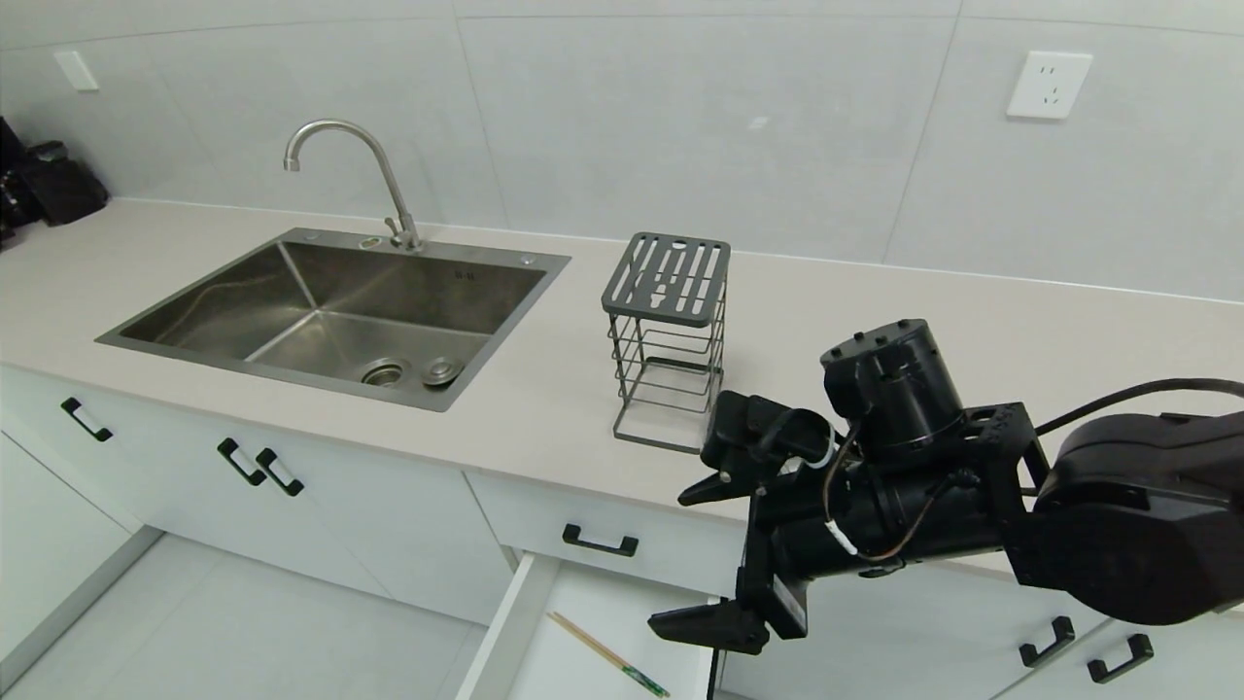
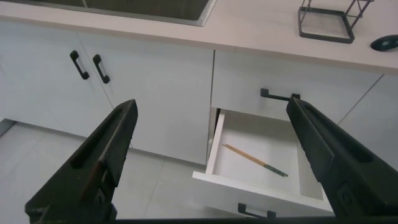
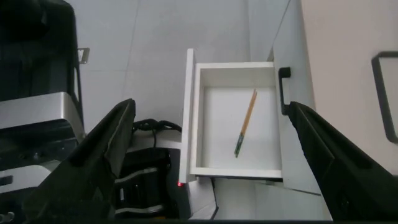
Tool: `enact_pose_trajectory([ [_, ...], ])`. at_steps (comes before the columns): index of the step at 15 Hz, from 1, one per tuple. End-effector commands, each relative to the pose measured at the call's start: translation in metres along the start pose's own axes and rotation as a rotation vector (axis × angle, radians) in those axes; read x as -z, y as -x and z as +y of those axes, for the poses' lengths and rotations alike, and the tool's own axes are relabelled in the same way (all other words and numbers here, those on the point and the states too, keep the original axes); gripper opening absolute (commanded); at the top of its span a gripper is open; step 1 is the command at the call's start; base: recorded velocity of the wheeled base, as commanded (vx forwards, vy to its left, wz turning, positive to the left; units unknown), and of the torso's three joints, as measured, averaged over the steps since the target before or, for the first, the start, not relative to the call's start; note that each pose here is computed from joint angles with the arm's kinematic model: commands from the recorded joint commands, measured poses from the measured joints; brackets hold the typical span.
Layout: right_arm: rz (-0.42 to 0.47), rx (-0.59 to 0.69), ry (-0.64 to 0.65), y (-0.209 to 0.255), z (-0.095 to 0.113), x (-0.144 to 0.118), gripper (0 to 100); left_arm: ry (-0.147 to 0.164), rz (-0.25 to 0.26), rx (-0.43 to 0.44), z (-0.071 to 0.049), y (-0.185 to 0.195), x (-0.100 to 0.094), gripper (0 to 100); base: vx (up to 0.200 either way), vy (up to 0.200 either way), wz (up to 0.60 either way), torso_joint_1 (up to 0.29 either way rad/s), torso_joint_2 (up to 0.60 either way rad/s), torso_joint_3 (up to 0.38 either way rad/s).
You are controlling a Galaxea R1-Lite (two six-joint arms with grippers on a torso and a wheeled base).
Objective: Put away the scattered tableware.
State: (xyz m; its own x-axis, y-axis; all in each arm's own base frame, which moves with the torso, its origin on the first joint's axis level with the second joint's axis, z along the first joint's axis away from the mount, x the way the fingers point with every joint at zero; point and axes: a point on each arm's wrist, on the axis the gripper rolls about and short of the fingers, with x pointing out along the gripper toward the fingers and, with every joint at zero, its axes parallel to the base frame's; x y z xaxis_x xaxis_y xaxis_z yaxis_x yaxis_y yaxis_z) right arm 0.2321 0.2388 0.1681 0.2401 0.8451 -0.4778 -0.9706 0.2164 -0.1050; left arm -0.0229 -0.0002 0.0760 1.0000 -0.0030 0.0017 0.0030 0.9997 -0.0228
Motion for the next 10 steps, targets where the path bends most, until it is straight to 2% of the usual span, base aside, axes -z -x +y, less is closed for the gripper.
enact_pose_trajectory([
  [1, 0.020, 0.034, -0.036, 0.002, -0.005, 0.025, 100, 0.000, 0.000, 0.000, 0.000, 0.000, 0.000, 100, 0.000, 0.000, 0.00, 0.000, 0.00, 0.000],
  [4, 0.001, 0.129, -0.083, 0.013, -0.009, 0.043, 100, 0.000, 0.000, 0.000, 0.000, 0.000, 0.000, 100, 0.000, 0.000, 0.00, 0.000, 0.00, 0.000],
  [7, 0.039, 0.433, -0.165, 0.024, -0.020, 0.049, 100, 0.000, 0.000, 0.000, 0.000, 0.000, 0.000, 100, 0.000, 0.000, 0.00, 0.000, 0.00, 0.000],
  [10, 0.049, 0.486, -0.179, 0.030, -0.022, 0.053, 100, 0.000, 0.000, 0.000, 0.000, 0.000, 0.000, 100, 0.000, 0.000, 0.00, 0.000, 0.00, 0.000],
])
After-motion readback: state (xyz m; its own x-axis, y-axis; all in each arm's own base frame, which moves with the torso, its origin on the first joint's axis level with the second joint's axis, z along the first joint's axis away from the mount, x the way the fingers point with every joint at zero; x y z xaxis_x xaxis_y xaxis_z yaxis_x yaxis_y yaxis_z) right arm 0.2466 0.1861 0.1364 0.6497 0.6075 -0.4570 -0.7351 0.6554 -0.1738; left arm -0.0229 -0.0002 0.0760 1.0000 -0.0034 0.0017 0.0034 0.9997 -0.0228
